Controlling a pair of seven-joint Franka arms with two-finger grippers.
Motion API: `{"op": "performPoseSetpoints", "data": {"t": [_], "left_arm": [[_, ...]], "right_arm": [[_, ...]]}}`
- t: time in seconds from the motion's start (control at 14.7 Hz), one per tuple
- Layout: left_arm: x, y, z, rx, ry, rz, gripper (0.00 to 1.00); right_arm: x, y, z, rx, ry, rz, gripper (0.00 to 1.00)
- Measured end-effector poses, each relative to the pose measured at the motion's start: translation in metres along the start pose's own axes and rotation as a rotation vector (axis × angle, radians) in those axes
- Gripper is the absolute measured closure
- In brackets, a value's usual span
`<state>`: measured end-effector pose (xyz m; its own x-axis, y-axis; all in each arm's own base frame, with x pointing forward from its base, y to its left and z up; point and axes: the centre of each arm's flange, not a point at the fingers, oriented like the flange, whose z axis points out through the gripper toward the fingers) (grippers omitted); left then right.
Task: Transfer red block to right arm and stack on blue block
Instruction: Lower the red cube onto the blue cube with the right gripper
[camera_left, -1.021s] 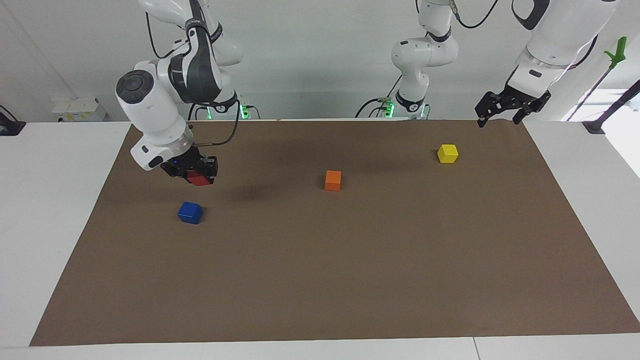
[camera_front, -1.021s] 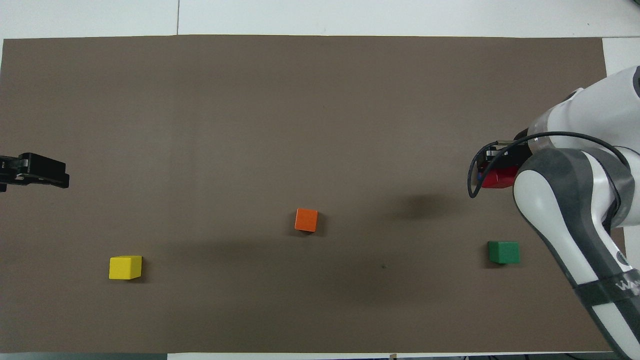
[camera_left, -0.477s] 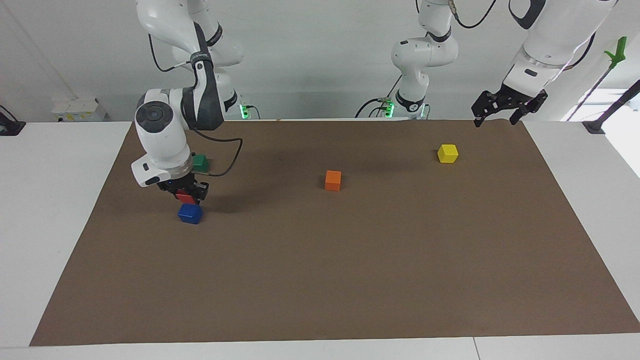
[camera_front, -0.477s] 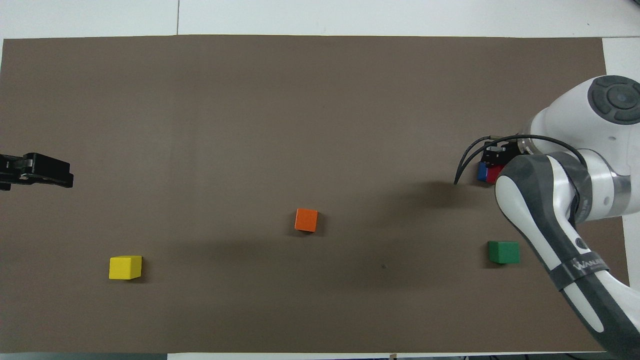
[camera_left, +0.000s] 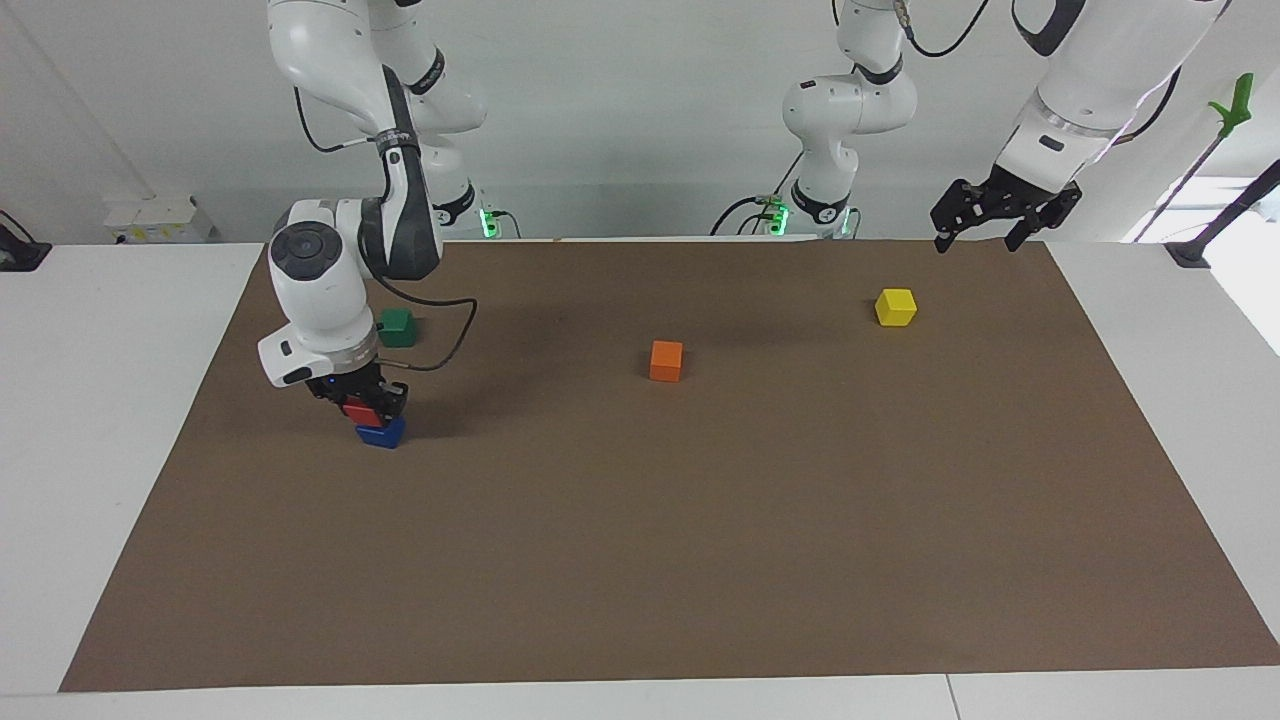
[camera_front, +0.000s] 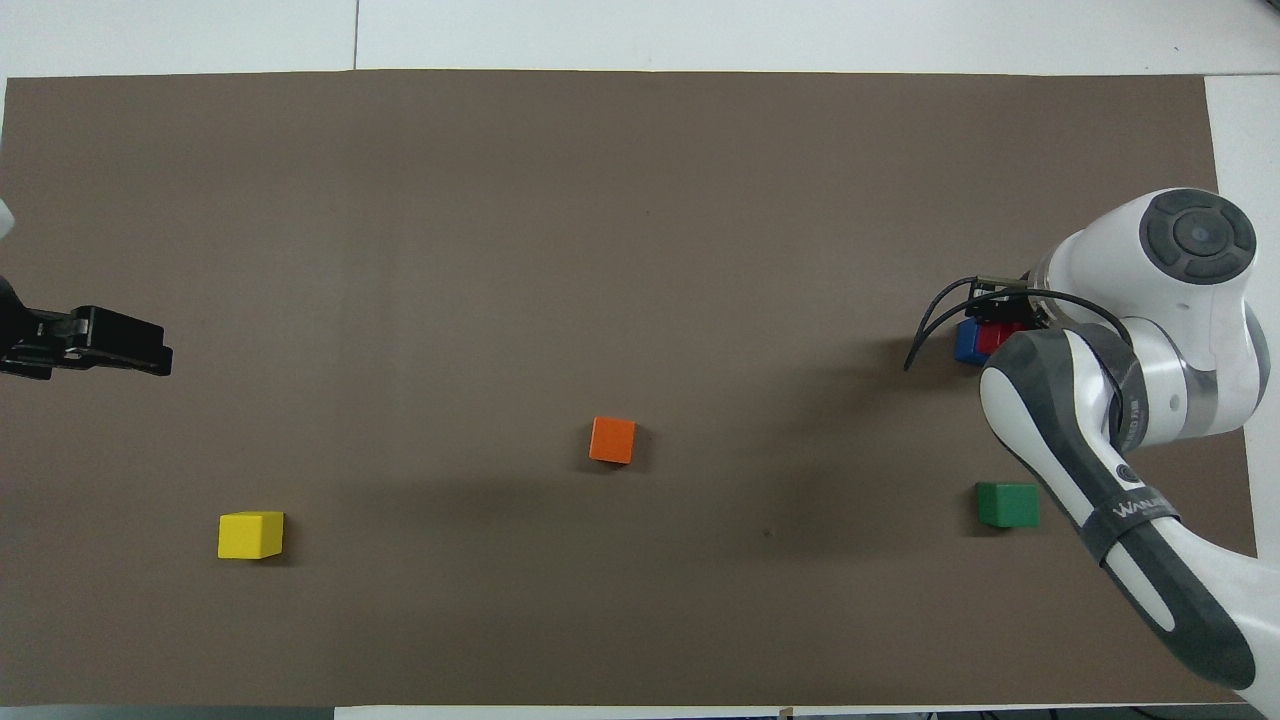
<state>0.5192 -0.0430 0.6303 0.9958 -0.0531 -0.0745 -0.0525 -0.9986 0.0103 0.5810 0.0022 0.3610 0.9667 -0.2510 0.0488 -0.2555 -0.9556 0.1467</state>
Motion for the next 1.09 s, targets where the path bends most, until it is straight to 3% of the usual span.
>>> {"op": "performPoseSetpoints", "data": {"t": [1.09], "left_arm": [[-0.003, -0.002, -0.004, -0.001, 0.007, -0.004, 0.0]], "right_arm": [[0.003, -0.004, 0.018, 0.009, 0.012, 0.038, 0.41]]}}
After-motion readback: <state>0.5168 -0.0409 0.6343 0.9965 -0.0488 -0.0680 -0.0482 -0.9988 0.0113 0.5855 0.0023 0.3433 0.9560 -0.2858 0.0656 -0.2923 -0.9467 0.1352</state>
